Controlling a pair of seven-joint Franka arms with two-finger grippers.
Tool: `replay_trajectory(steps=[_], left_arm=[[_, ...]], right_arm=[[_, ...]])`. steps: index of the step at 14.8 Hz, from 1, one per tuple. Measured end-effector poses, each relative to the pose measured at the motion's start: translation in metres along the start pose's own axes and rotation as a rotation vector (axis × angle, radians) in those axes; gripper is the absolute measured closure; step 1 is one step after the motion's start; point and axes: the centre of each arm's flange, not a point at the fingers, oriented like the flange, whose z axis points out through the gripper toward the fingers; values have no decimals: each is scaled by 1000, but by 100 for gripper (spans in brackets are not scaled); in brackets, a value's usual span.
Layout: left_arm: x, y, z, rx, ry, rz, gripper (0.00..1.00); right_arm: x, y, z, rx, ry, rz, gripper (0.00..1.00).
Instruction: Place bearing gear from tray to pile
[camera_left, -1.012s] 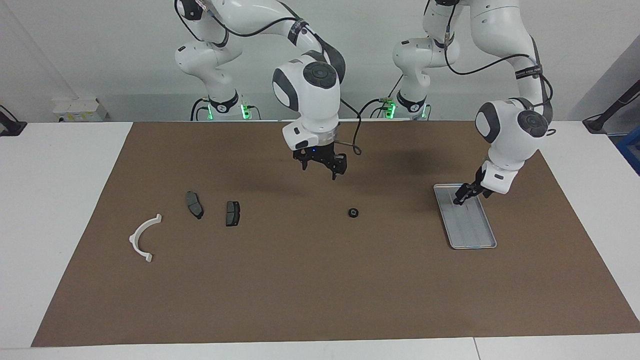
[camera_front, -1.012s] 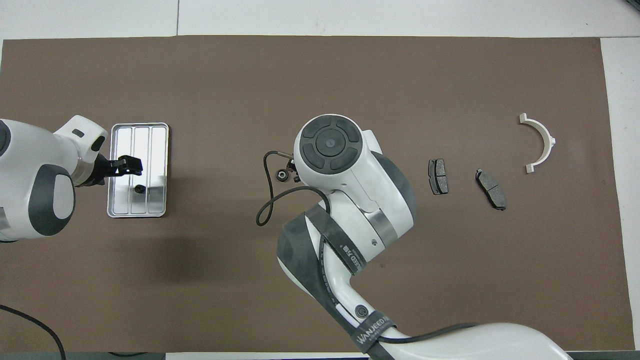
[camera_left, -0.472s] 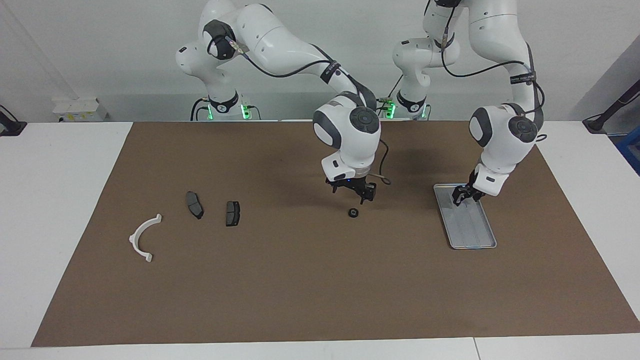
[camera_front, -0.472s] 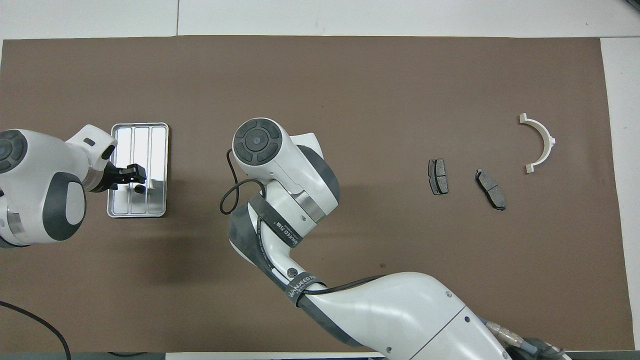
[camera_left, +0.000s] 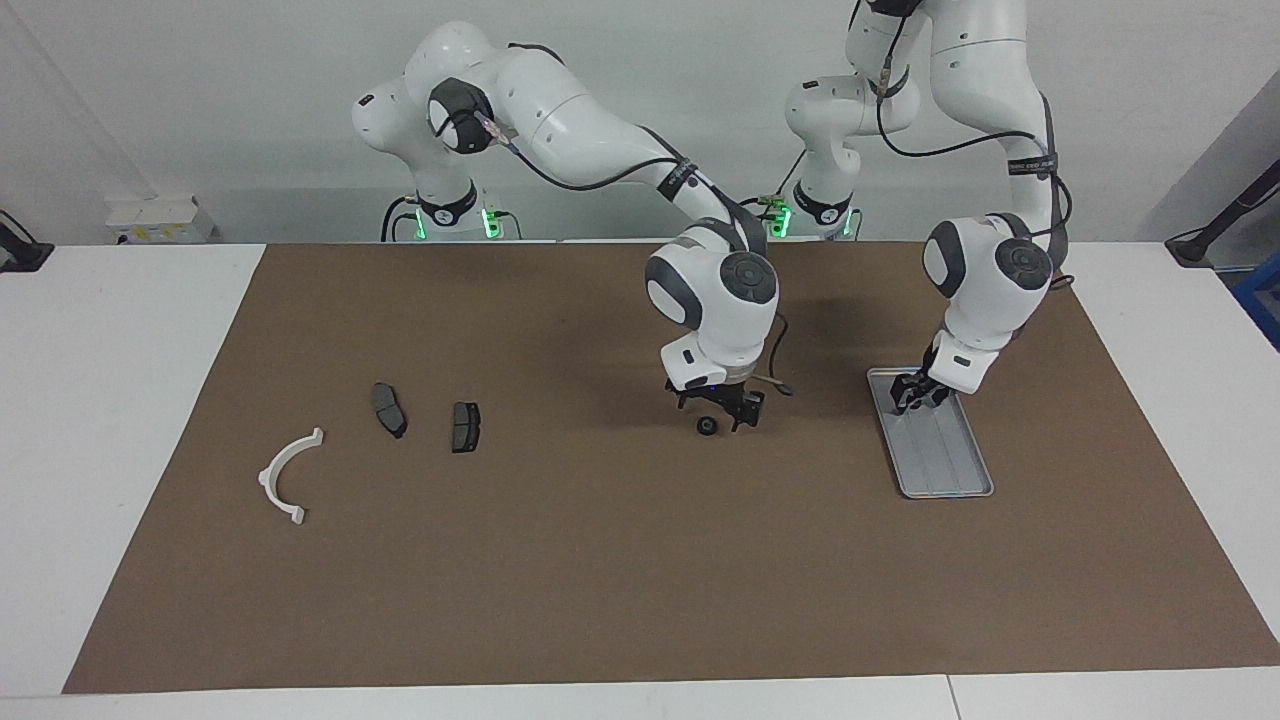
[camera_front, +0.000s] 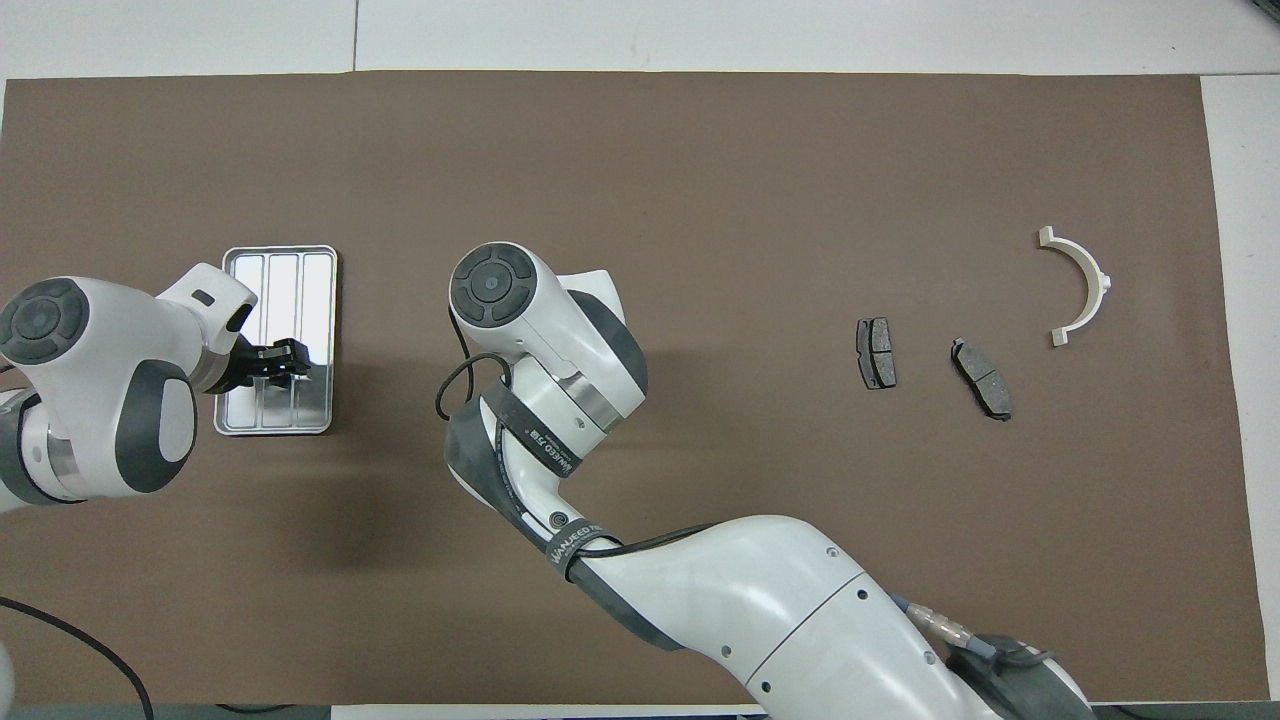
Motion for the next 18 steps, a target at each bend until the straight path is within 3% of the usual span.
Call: replay_trajectory(steps=[3,5,8,10,12,14,15,17,18], left_arm=[[-1,0,1,0,-2,1,30],[-2,0,3,1,-6,1,40],[-2,0,3,1,-6,1,40],[-2,0,3,1,-6,0,40],[-2,0,3,1,-6,0,39],[-2,0,3,1,-6,0,40],[-2,1,1,-1,-3,0,47],[-2,1,1,-2,-3,0,50],[-2,2,0,-2,-1,1,57]], right_arm=[[0,-3,4,1,4,4,0],[1,-3,2,5,7,6,0],[3,-3,2,4,9,11,0],[4,-3,-1,9,12,15,18],[4,-4,-2,10,14,16,21],[5,-4,-3,13,15,17,30],[5,-4,-3,14,16,18,30],[5,-4,-5,18,17,19,43],[6,-5,-6,21,18,19,45]])
